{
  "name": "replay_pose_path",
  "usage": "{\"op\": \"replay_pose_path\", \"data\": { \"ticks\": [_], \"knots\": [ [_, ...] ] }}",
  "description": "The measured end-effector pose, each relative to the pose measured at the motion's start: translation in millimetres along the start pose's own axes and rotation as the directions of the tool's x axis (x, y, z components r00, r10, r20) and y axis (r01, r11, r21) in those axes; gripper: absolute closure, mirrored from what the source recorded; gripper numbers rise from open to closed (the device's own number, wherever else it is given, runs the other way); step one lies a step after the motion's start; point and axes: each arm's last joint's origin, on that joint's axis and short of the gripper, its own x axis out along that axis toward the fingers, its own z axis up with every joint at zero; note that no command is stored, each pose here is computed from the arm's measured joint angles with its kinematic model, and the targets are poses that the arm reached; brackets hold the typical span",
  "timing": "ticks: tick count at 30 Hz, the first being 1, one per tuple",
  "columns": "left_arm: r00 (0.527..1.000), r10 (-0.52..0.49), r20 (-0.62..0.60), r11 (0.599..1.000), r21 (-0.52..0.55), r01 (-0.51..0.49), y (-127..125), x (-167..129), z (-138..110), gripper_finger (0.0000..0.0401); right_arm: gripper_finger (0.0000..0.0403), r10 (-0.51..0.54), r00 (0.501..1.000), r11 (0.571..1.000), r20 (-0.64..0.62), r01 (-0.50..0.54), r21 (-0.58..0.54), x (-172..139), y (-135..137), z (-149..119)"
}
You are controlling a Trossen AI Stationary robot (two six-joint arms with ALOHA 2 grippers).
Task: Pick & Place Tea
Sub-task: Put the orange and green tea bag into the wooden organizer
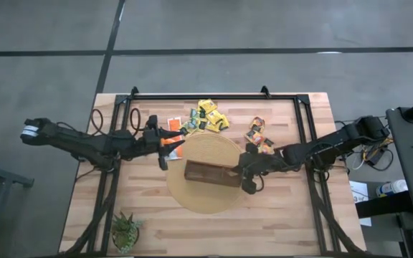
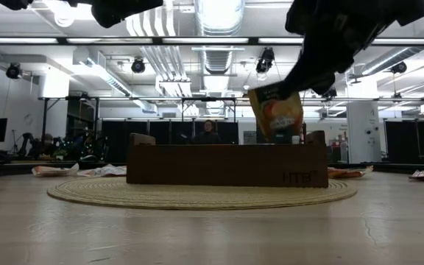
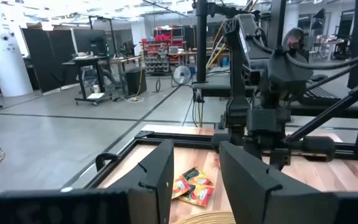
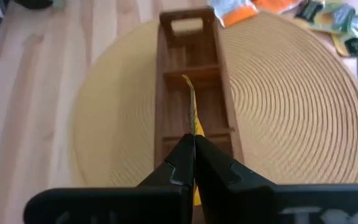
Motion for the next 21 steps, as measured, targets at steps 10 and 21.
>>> {"op": "replay_pose_path", "data": {
  "ticks": [10, 21],
  "knots": [
    [1.000, -0.002, 0.002, 1.000, 0.000, 0.002, 0, 0, 0, 0.0277, 0.0395, -0.036, 0.999, 0.999, -0.024, 0.037, 0.031, 5, -11, -9],
    [1.000, -0.002, 0.005, 1.000, 0.000, 0.002, 0, 0, 1, 0.0277, 0.0394, -0.013, 0.999, 0.999, -0.045, 0.015, 0.043, 8, -17, -18]
  ]
}}
